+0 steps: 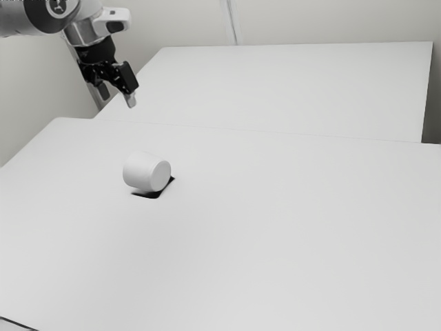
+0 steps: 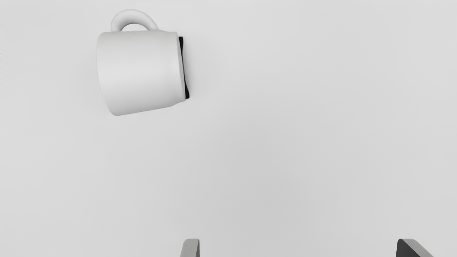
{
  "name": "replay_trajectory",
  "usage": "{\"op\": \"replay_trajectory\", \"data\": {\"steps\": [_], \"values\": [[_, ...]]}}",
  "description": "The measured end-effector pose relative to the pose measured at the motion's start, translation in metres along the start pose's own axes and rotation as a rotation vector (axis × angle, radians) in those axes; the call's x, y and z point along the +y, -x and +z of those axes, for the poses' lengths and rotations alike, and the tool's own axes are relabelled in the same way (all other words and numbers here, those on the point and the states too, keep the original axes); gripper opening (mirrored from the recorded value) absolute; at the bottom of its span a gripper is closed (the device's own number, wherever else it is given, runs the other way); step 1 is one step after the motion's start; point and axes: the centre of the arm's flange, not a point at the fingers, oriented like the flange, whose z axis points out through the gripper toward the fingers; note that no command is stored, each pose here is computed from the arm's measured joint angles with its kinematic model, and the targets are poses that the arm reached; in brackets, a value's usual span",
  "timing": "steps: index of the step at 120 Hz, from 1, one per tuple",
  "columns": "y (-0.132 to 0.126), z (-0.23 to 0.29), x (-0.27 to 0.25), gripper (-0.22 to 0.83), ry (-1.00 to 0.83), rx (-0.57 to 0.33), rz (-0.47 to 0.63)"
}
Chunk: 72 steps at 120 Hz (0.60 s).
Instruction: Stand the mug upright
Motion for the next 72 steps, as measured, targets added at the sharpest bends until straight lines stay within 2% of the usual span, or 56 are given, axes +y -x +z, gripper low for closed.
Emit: {"op": "replay_trajectory", "data": {"steps": [32,44,52,57,65,72], "values": [[0.003,0.026,-0.037,0.62,0.038,0.007,-0.065],[-0.002,0.050,-0.061,0.62,0.151,0.002,-0.092],[-0.007,0.084,-0.089,0.61,0.273,-0.024,-0.126],[0.008,0.102,-0.135,0.61,0.341,-0.022,-0.200],[0.051,0.132,-0.223,0.61,0.441,-0.003,-0.349],[0.069,0.154,-0.255,0.61,0.513,0.010,-0.390]]}}
